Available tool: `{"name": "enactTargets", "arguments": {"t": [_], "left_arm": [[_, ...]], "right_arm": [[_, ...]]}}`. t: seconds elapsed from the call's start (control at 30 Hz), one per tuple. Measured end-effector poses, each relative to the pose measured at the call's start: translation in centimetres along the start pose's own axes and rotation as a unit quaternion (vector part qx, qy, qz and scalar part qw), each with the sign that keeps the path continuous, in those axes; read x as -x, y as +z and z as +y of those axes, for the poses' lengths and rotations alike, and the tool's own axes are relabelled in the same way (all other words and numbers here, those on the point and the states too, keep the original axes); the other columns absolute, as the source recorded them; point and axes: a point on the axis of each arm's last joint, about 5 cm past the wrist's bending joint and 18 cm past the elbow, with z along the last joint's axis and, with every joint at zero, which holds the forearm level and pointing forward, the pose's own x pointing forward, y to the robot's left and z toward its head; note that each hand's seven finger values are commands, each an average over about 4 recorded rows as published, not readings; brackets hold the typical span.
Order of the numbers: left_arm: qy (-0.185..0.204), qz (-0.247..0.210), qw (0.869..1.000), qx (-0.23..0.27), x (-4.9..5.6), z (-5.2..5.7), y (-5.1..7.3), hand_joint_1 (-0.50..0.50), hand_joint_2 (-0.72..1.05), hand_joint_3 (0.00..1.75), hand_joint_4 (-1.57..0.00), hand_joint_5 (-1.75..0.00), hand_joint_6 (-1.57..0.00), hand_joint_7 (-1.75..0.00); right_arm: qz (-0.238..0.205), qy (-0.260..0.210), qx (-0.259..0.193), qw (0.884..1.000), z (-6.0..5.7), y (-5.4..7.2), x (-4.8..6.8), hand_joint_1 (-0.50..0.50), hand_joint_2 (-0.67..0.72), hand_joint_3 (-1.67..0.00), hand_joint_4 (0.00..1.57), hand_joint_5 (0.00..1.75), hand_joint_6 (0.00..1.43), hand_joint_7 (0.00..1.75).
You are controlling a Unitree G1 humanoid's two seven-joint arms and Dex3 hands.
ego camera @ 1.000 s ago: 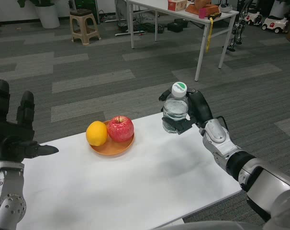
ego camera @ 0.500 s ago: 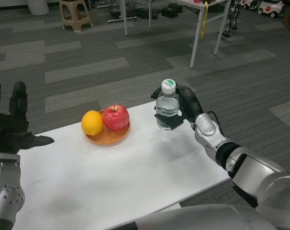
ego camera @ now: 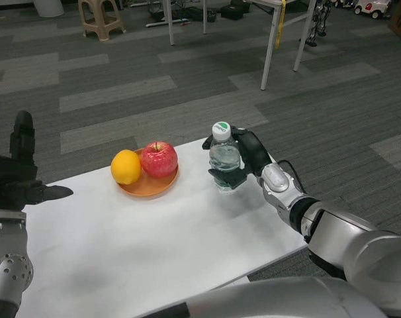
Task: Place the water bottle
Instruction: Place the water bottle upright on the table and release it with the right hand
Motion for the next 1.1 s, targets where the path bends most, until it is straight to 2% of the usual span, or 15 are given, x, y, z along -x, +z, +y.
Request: {"name": "enactTargets", "arguments": {"t": [0.2, 0.3, 0.47, 0.6, 0.8, 0.93, 1.1], "left_arm": [[0.001, 0.001, 1.0, 0.0, 0.01, 0.03, -0.02, -0.5, -0.19, 0.02, 0.0, -0.1, 0.0, 0.0], [0.001, 0.001, 1.0, 0.0, 0.02, 0.03, -0.03, -0.5, -0.19, 0.09, 0.0, -0.1, 0.0, 0.0], [0.001, 0.001, 1.0, 0.0, 0.03, 0.05, -0.05, -0.5, -0.19, 0.07, 0.0, -0.1, 0.0, 0.0], [0.001, 0.002, 1.0, 0.0, 0.03, 0.05, -0.05, -0.5, -0.19, 0.04, 0.0, -0.1, 0.0, 0.0], [0.001, 0.002, 1.0, 0.0, 0.03, 0.05, -0.05, -0.5, -0.19, 0.09, 0.0, -0.1, 0.0, 0.0], [0.001, 0.002, 1.0, 0.0, 0.03, 0.04, -0.05, -0.5, -0.19, 0.02, 0.0, -0.1, 0.0, 0.0], [0.001, 0.002, 1.0, 0.0, 0.03, 0.04, -0.06, -0.5, -0.19, 0.09, 0.0, -0.1, 0.0, 0.0]], "right_arm": [[0.008, -0.001, 0.009, 1.0, 0.03, -0.12, -0.13, -0.33, -0.48, -1.53, 1.57, 1.07, 1.34, 1.12], [0.009, -0.002, 0.01, 1.0, 0.05, -0.16, -0.12, -0.33, -0.48, -1.55, 1.57, 1.07, 1.34, 1.12], [0.009, -0.002, 0.01, 1.0, 0.1, -0.17, -0.11, -0.33, -0.48, -1.51, 1.57, 1.07, 1.34, 1.12], [0.009, -0.002, 0.009, 1.0, 0.1, -0.16, -0.11, -0.33, -0.48, -1.59, 1.57, 1.07, 1.34, 1.12], [0.009, -0.002, 0.01, 1.0, 0.1, -0.17, -0.11, -0.33, -0.45, -1.59, 1.57, 1.07, 1.36, 1.12], [0.009, -0.004, 0.009, 1.0, 0.06, -0.17, -0.09, -0.33, -0.41, -1.59, 1.57, 1.19, 1.37, 1.13], [0.011, -0.013, 0.005, 1.0, -0.12, -0.29, 0.09, -0.33, -0.41, -1.59, 1.57, 1.33, 1.37, 1.27]]}}
